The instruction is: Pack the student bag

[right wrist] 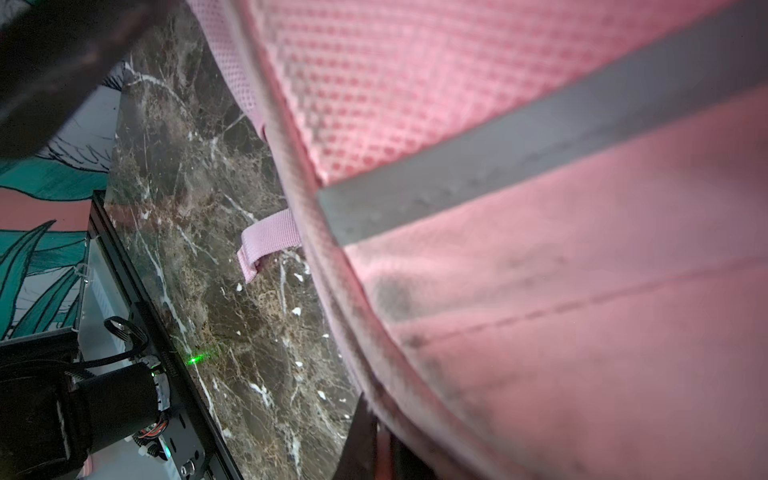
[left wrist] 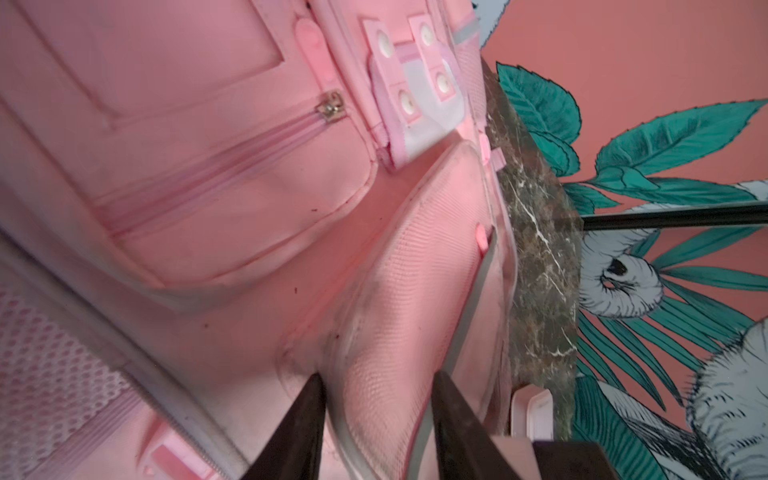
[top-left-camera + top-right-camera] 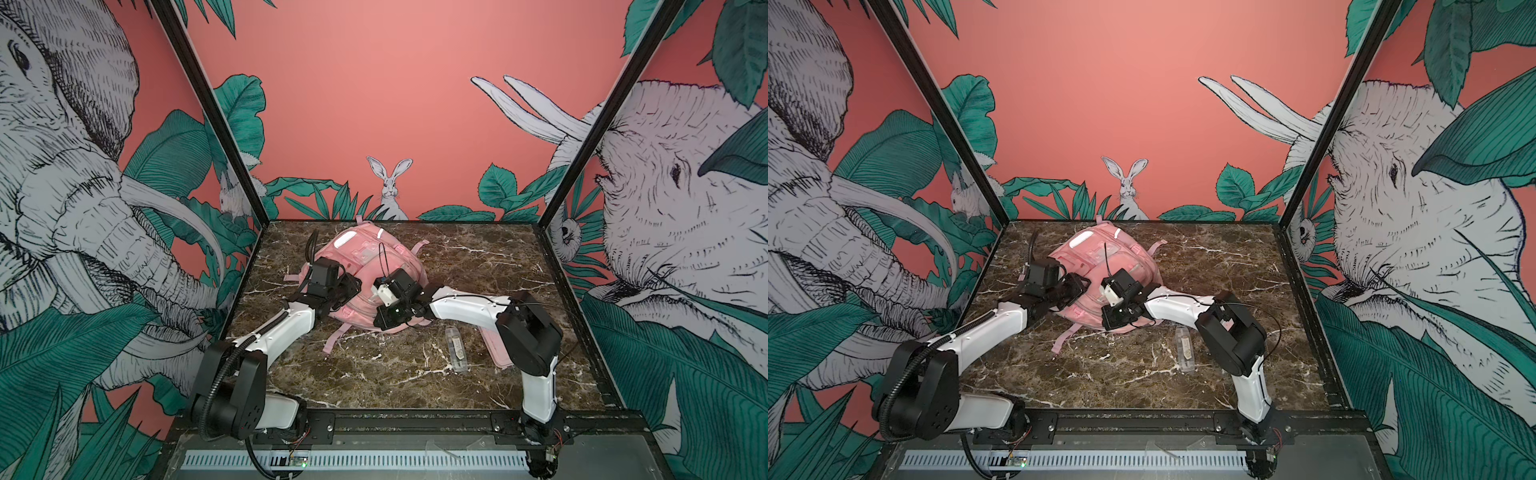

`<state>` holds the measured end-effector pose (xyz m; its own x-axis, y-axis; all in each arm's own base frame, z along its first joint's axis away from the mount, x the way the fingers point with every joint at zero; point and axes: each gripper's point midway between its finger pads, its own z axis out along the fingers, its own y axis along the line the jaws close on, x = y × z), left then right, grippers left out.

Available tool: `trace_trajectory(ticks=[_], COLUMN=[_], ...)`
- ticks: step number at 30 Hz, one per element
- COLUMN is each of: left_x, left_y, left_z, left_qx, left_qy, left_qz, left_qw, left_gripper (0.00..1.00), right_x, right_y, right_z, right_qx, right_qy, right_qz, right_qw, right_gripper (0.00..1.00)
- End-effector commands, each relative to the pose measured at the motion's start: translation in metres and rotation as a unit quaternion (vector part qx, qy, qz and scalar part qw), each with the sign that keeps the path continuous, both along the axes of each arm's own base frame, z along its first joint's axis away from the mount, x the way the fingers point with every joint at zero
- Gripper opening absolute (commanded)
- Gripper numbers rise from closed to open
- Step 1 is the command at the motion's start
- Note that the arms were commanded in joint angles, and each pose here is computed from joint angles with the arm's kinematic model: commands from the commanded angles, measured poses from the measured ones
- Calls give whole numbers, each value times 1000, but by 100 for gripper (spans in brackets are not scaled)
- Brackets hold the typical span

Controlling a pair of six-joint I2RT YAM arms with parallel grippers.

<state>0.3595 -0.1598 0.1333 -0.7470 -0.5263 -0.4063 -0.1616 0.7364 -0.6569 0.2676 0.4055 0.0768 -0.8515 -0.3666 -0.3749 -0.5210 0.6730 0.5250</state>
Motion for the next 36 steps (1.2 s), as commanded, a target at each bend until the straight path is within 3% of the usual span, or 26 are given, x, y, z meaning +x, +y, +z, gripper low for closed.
trace_trajectory(ticks=[1, 6, 14, 18, 23, 27, 32, 36], left_x=[-3, 3, 20, 29, 32, 33, 36, 40], left_y=[-3, -12, -57, -58, -62, -65, -74, -75], left_z=[7, 7, -5, -13, -22, -25, -23, -13], left_qx=[41, 62, 59, 72, 62, 54, 11, -19], left_qy=[-6, -2, 23, 30, 38, 38, 32, 20], left_qz=[-49, -95, -207, -210, -212, -210, -202, -171], left_qw=[998, 994, 976, 975, 975, 975, 979, 985], left_gripper=[47, 48, 43, 41, 26, 20, 0, 0], right_x=[13, 15, 16, 18, 17, 17, 17, 17], right_y=[-20, -47, -64, -65, -64, -64, -54, -41], right_z=[20, 9, 4, 4, 5, 3, 6, 8], right_qx=[15, -5, -34, -34, -31, -32, -17, -12], right_qy=[-30, -25, -30, -31, -30, -27, -20, -24], right_qz=[-18, -28, -17, -18, -15, -14, -11, -6], right_qw=[999, 999, 999, 999, 999, 999, 1000, 1000], right_gripper=[0, 0, 0, 0, 0, 0, 0, 0])
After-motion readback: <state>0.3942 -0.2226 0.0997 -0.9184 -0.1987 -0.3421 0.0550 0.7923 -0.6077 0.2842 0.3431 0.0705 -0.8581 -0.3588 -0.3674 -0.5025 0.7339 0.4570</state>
